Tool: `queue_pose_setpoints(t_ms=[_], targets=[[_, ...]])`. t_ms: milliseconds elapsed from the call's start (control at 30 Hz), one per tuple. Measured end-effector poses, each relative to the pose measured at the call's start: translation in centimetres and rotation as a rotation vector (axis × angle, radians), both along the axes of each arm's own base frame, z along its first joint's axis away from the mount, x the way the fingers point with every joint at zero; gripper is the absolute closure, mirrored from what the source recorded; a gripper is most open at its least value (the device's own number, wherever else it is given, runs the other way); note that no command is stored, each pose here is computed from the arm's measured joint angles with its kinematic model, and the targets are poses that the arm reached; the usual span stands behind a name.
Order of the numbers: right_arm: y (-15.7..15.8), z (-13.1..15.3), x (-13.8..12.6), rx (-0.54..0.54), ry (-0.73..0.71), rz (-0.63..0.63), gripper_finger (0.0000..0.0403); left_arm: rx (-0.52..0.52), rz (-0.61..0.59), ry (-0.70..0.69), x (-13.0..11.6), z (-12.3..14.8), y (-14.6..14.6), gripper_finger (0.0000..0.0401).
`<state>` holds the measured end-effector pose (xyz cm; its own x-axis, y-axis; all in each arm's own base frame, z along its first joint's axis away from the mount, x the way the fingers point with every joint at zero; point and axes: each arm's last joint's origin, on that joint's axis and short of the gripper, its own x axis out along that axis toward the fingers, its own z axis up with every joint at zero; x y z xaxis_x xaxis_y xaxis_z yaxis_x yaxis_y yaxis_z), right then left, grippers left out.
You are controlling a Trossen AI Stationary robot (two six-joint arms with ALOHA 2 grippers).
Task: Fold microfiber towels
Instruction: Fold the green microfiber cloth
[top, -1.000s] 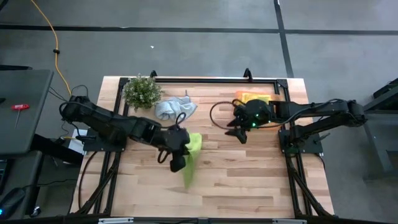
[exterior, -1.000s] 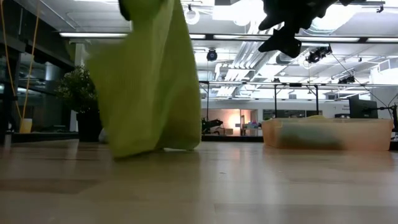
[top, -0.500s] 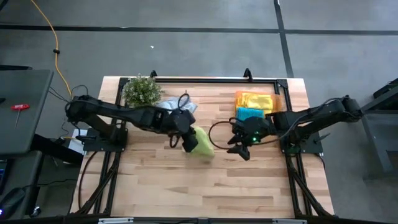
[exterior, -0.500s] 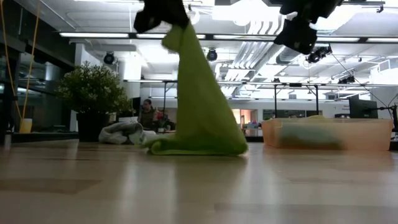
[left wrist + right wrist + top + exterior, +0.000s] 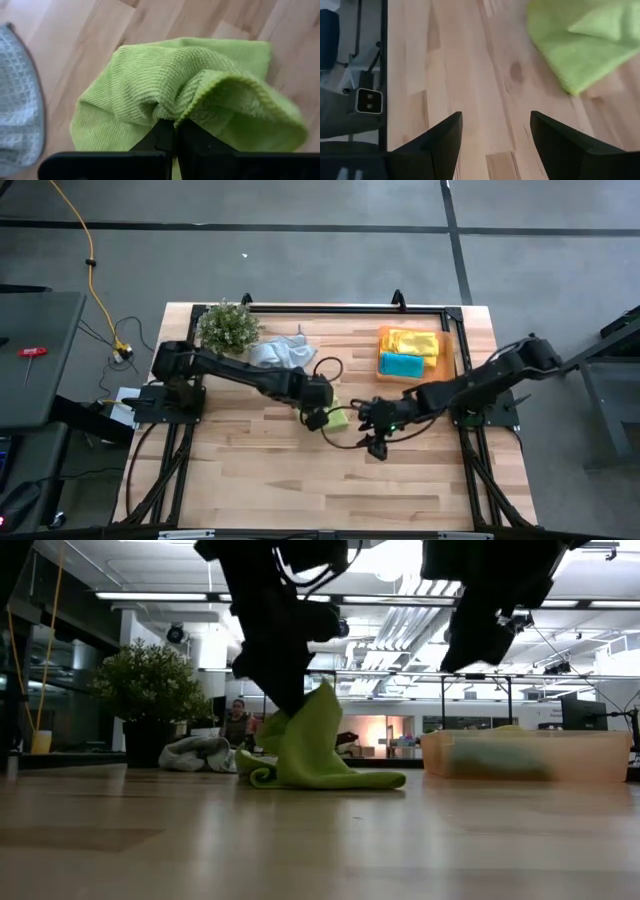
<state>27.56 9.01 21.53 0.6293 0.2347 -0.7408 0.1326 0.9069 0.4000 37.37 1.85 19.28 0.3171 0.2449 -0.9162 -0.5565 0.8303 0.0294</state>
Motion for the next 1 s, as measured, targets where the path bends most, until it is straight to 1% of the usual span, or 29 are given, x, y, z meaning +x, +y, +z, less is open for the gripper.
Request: queue_pose_setpoints(t_ms=[100, 167, 233, 300, 400, 433, 500, 567, 600, 633, 667, 733, 833, 867, 933, 1000], targets=[[0.5, -0.9, 0.5, 0.006, 0.011, 0.019, 0.0178, -0.119, -0.011, -0.032, -0.2, 0.8, 1.0, 0.0401], [0.7, -1.0, 0.4, 0.011, 0.029, 0.034, 0.0178, -0.19, -0.059, -0.068, -1.0, 2.5, 1.0, 0.0401], [0.7, -0.8, -0.1, 0.002, 0.044, 0.039, 0.0178, -0.265, -0.107, -0.114, -2.2, 5.0, 0.5, 0.0401], [0.6, -0.1, -0.8, -0.028, 0.046, 0.027, 0.0178, -0.36, -0.149, -0.166, -3.4, 7.3, -0.4, 0.0401], [0.2, 1.0, -2.3, -0.098, 0.056, 0.012, 0.0178, -0.587, -0.202, -0.279, -5.1, 10.7, -2.1, 0.0401], [-0.1, 1.4, -2.9, -0.127, 0.062, -0.001, 0.0178, -0.648, -0.228, -0.329, -5.5, 11.9, -2.7, 0.0401], [-0.7, 2.3, -4.0, -0.174, 0.064, -0.035, 0.0178, -0.732, -0.27, -0.413, -6.1, 13.7, -4.1, 0.0401], [-1.3, 3.2, -5.0, -0.224, 0.05, -0.063, 0.0178, -0.774, -0.298, -0.485, -6.2, 14.9, -5.0, 0.0401], [-1.6, 3.6, -5.4, -0.246, 0.039, -0.079, 0.0178, -0.779, -0.313, -0.529, -6.1, 15.4, -5.2, 0.0401], [-1.9, 4.0, -5.7, -0.263, 0.015, -0.096, 0.0178, -0.764, -0.318, -0.57, -6.0, 15.8, -5.1, 0.0401], [-2.1, 4.4, -6.0, -0.276, -0.004, -0.113, 0.0178, -0.729, -0.298, -0.594, -6.0, 16.0, -4.7, 0.0401], [-2.7, 5.1, -6.5, -0.29, -0.03, -0.146, 0.0178, -0.61, -0.221, -0.621, -5.9, 15.9, -3.5, 0.0401], [-3.4, 5.8, -6.9, -0.279, -0.064, -0.177, 0.0178, -0.443, -0.08, -0.53, -5.9, 14.3, -1.1, 0.0401], [-3.6, 6.0, -6.9, -0.273, -0.077, -0.186, 0.0178, -0.403, -0.041, -0.487, -5.8, 13.6, -0.4, 0.0401], [-3.8, 6.2, -7.0, -0.265, -0.089, -0.196, 0.0178, -0.344, 0.031, -0.372, -5.7, 11.8, 0.9, 0.0401], [-3.8, 6.3, -6.9, -0.248, -0.094, -0.191, 0.0178, -0.31, 0.051, -0.299, -5.1, 10.3, 1.7, 0.0401]])
